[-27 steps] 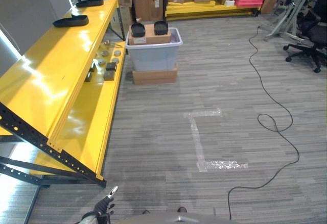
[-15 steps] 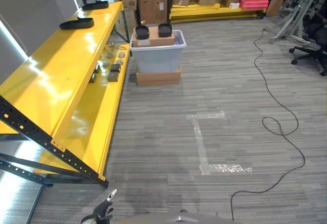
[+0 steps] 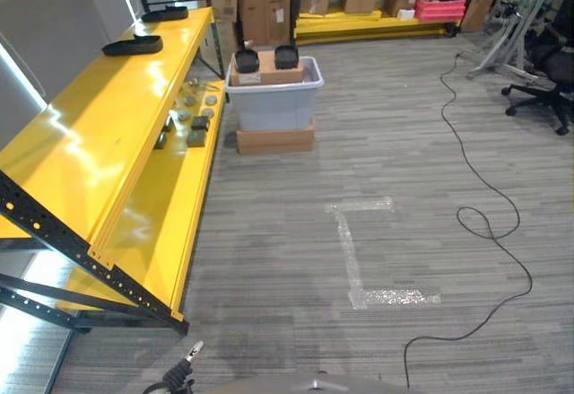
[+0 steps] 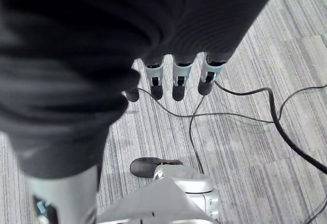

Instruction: Move parts from the plastic box to the shelf.

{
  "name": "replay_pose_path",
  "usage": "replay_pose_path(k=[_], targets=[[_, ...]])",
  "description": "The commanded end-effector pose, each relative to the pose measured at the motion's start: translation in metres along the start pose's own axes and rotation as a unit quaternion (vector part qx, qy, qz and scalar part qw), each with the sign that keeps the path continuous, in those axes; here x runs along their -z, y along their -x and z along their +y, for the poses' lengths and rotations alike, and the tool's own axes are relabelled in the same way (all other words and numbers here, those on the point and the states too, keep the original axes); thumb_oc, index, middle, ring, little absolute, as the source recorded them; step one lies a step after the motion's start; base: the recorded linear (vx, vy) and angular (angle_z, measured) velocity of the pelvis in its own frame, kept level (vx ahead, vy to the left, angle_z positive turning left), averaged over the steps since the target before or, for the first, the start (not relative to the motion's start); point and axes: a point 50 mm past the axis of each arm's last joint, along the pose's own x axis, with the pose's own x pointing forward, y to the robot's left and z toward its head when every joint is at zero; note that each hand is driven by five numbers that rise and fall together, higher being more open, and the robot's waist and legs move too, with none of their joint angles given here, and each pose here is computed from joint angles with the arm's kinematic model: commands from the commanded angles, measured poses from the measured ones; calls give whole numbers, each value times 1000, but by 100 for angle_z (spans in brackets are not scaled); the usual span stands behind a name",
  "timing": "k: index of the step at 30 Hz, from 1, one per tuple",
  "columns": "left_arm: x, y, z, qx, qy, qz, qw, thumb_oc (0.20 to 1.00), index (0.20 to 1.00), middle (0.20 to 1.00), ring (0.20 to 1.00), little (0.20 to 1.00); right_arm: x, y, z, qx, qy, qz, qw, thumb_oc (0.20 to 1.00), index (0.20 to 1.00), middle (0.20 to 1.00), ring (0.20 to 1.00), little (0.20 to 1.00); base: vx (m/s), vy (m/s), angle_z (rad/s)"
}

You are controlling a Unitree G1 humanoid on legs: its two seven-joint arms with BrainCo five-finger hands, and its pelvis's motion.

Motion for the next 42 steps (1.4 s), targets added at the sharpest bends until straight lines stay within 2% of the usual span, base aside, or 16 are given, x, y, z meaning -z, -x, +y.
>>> replay_pose_path(k=[1,8,14,19,27,31,34,42], targets=[[-19,-4,-4,-16,15,-20,1000,1000,1000,1000,1000,1000,-4,1,-3,16,9,2,1000,1000,1000,1000,1000,1000,0,0,0],[-37,-4,-6,-11,25,-75,997,1000,1000,1000,1000,1000,-39,4,-8,23,-31,-86,996,1000,1000,1000,1000,1000,48,44,-7],[-65,-2,-9,3,13,-131,991,1000,1000,1000,1000,1000,-82,15,-13,18,-116,-190,975,1000,1000,1000,1000,1000,44,100,-4],[-85,1,-13,19,11,-161,987,1000,1000,1000,1000,1000,-115,28,-3,-13,-117,-253,960,1000,1000,1000,1000,1000,20,151,-38],[-88,3,-16,26,8,-175,984,1000,1000,1000,1000,1000,-132,40,12,-44,-99,-279,954,1000,1000,1000,1000,1000,264,-135,-20],[-89,5,-19,30,13,-181,983,1000,1000,1000,1000,1000,-118,34,3,-44,-90,-265,959,1000,1000,1000,1000,1000,638,-358,15],[-93,4,-21,29,67,-182,981,1000,1000,1000,1000,1000,-120,34,1,-38,-85,-258,962,1000,1000,1000,1000,1000,587,-465,37],[-115,6,-29,31,105,-205,973,1000,1000,1000,1000,1000,-125,37,-16,-11,-106,-261,959,1000,1000,1000,1000,1000,236,-261,12]])
